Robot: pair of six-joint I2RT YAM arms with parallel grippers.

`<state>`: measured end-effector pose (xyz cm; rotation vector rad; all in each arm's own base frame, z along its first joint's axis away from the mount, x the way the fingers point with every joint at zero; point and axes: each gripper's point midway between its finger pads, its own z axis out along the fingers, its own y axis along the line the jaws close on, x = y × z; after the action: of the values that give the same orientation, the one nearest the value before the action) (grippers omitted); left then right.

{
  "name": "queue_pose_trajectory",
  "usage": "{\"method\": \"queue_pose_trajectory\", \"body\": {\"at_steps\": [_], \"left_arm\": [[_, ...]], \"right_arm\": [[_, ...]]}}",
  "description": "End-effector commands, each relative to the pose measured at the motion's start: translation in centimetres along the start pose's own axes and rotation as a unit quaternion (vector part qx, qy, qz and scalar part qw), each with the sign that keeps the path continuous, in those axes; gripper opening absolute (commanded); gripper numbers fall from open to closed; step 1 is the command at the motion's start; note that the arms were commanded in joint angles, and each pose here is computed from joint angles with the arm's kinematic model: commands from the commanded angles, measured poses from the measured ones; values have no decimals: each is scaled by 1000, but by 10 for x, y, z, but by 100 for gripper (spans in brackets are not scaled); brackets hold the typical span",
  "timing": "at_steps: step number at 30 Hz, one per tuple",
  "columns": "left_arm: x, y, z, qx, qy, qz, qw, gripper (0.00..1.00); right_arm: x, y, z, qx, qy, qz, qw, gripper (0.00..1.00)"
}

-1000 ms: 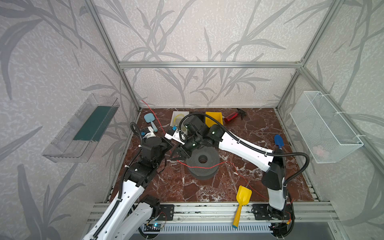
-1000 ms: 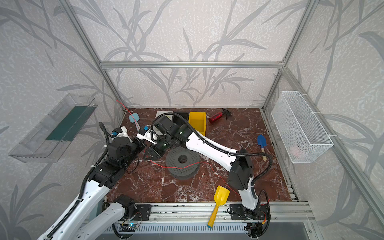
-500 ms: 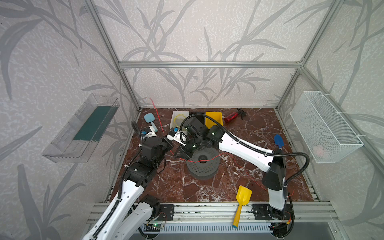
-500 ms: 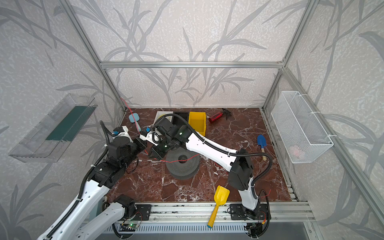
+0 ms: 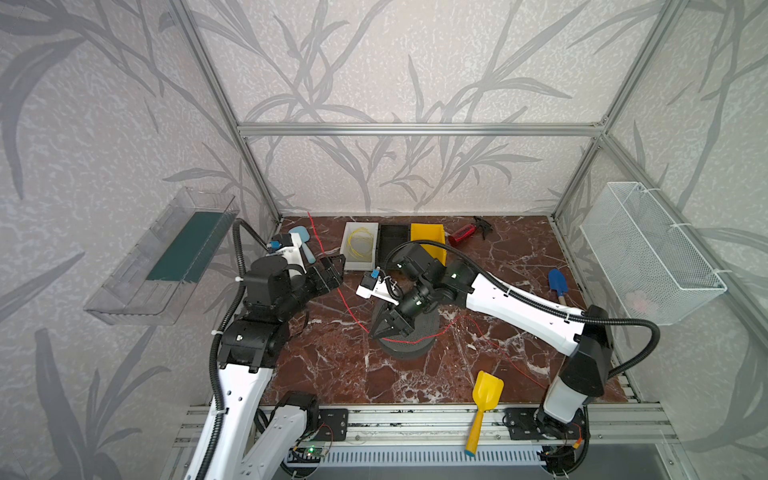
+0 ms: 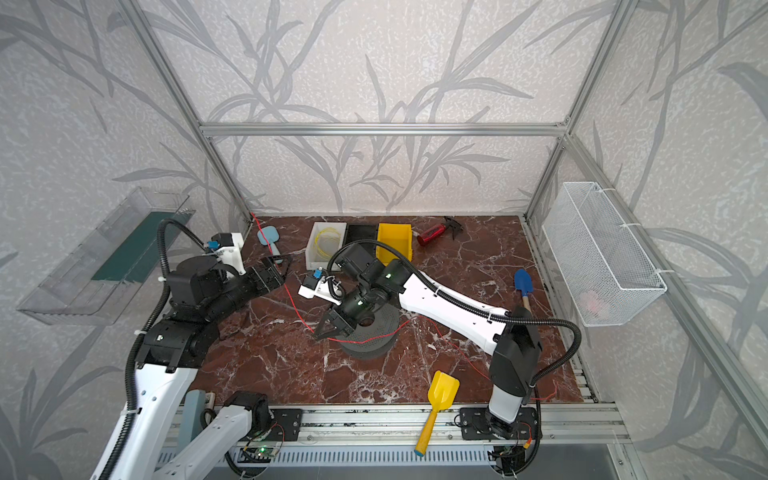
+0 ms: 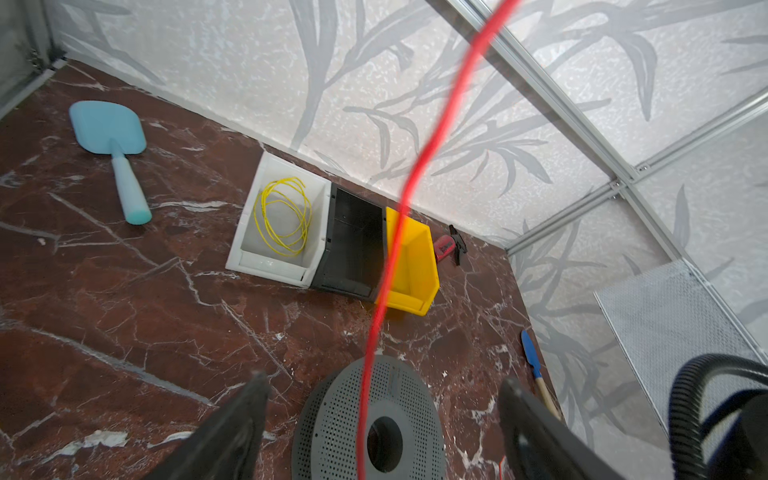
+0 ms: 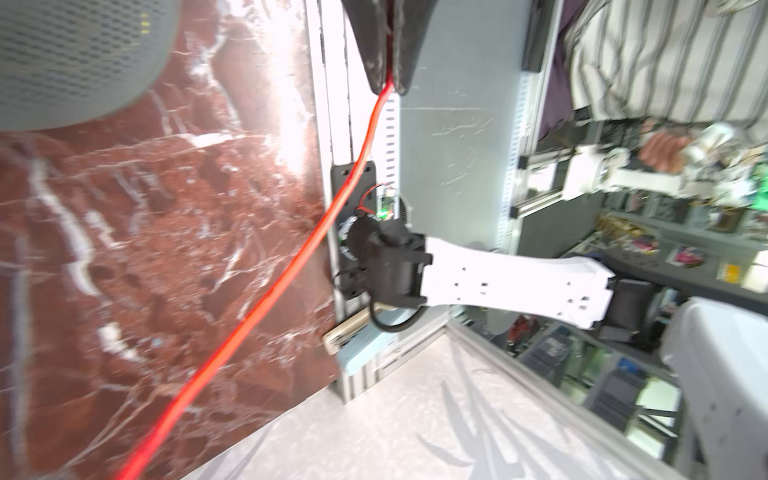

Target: Wrap the cables

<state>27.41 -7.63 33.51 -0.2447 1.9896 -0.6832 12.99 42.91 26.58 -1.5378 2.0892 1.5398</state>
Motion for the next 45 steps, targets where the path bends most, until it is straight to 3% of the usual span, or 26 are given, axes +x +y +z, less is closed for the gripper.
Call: {"method": "queue_pose_trajectory", "body": {"at_steps": [1, 7, 16, 19, 22, 31, 34, 37, 38, 40, 45], "left_arm": [[11, -13, 1, 45, 41, 35, 998, 87], [-9, -17, 3, 51, 19, 42, 998, 74], [-13, -26, 7, 89, 22, 15, 996, 19], [-14, -29, 6, 98, 23, 11, 995, 6], [-14, -30, 6, 100, 21, 10, 995, 0], [-13, -29, 10, 108, 17, 9, 994, 0], [-13, -29, 12, 112, 17, 7, 994, 0], [-9, -26, 13, 105, 25, 6, 994, 0], [-7, -24, 13, 101, 26, 7, 995, 0], [-3, -18, 14, 89, 28, 2, 996, 0], [9, 0, 14, 47, 13, -22, 999, 0]], "right_arm": [[10, 32, -14, -61, 1, -11, 998, 0], [29, 37, -20, -77, 8, 2, 997, 0], [49, 30, -32, -69, 18, 15, 997, 0], [58, 29, -33, -67, 32, 15, 997, 0], [63, 31, -33, -71, 40, 16, 997, 0], [69, 53, -41, -117, 39, 9, 992, 0], [71, 47, -40, -96, 46, 11, 994, 0], [68, 34, -44, -41, 49, 4, 998, 43], [62, 30, -50, -21, 40, -1, 999, 52], [44, 24, -64, 10, 7, -7, 1000, 62], [-14, 5, -113, 89, -109, -33, 989, 73]]}}
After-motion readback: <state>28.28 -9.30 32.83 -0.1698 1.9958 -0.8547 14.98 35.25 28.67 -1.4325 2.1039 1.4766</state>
